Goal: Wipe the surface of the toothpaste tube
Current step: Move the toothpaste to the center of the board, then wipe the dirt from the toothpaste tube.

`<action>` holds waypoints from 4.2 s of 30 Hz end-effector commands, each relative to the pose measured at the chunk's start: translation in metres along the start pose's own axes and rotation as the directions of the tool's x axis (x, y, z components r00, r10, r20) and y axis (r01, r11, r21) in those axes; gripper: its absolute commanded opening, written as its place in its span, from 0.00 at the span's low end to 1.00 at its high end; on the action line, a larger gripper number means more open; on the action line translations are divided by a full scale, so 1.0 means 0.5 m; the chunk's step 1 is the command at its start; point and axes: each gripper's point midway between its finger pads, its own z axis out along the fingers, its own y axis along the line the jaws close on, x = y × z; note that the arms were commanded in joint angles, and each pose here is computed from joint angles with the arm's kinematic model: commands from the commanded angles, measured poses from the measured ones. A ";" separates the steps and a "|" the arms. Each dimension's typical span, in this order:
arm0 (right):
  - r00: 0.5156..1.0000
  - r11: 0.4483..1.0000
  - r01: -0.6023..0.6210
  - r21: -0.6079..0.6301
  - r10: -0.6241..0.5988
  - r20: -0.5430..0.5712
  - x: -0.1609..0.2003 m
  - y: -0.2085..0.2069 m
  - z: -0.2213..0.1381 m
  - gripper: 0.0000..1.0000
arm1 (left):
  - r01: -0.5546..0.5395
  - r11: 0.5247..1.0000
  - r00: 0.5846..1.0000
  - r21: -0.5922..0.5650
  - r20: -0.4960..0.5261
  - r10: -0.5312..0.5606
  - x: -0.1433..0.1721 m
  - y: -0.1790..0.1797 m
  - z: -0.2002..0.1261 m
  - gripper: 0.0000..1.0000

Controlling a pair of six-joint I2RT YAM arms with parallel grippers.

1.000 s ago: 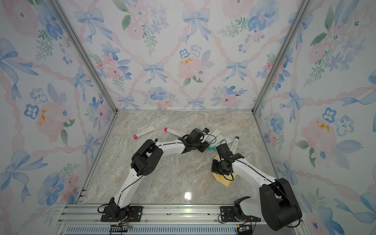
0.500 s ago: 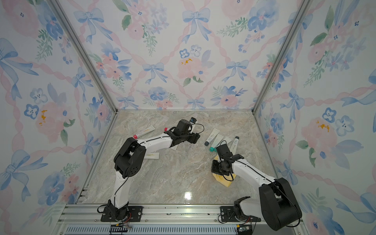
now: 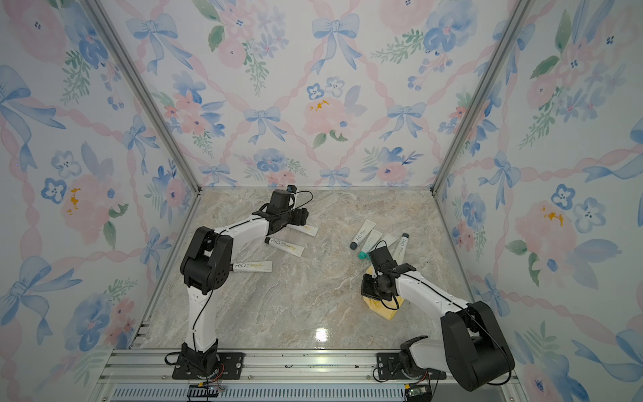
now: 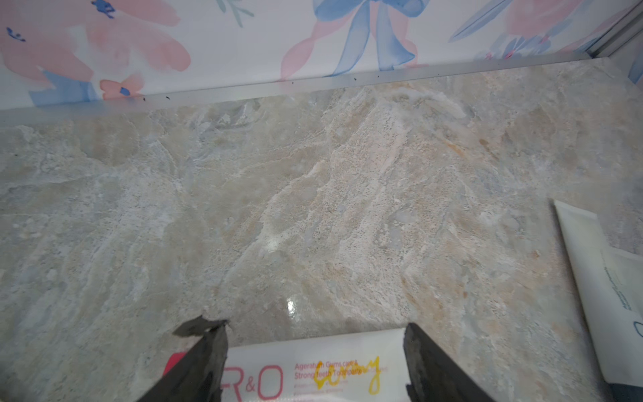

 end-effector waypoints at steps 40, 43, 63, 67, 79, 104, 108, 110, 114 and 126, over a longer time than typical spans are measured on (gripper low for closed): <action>1.000 1.000 0.015 0.003 -0.015 -0.012 0.019 -0.009 0.009 0.13 | 0.087 0.993 0.982 0.085 -0.176 -0.071 0.215 -0.035 -0.008 0.76; 1.000 1.000 0.017 0.003 -0.017 -0.011 0.020 -0.010 0.009 0.13 | 0.092 0.991 0.983 0.097 -0.168 -0.075 0.223 -0.051 -0.039 0.76; 1.000 1.000 0.022 -0.003 -0.022 -0.008 0.021 -0.008 0.009 0.13 | 0.114 0.958 0.973 0.265 -0.222 -0.054 0.335 -0.165 -0.179 0.75; 1.000 1.000 0.024 -0.005 -0.024 -0.011 0.017 -0.004 0.010 0.13 | 0.095 0.949 0.973 0.300 -0.231 -0.024 0.360 -0.187 -0.204 0.75; 0.999 1.000 0.030 -0.005 -0.030 -0.011 0.017 0.004 0.006 0.13 | -0.016 0.992 0.971 0.126 -0.235 0.046 0.389 -0.128 -0.145 0.65; 0.999 0.999 0.045 -0.018 -0.045 0.020 -0.012 0.028 -0.028 0.13 | -0.216 0.886 0.904 0.411 -0.259 0.340 0.496 -0.291 -0.227 0.29; 0.999 0.998 0.049 -0.026 -0.049 0.022 -0.019 0.036 -0.031 0.13 | -0.263 0.843 0.875 0.469 -0.253 0.413 0.542 -0.335 -0.262 0.30; 0.999 0.998 0.049 -0.033 -0.049 0.020 -0.021 0.040 -0.032 0.13 | -0.283 0.828 0.859 0.485 -0.255 0.444 0.567 -0.353 -0.274 0.30; 0.998 0.996 0.063 -0.061 -0.063 0.012 -0.025 0.057 -0.038 0.13 | -0.331 0.797 0.829 0.505 -0.247 0.501 0.608 -0.380 -0.292 0.30; 0.987 0.975 0.109 -0.196 -0.130 -0.096 0.000 0.128 -0.004 0.13 | -0.354 0.784 0.817 0.510 -0.241 0.525 0.635 -0.393 -0.300 0.30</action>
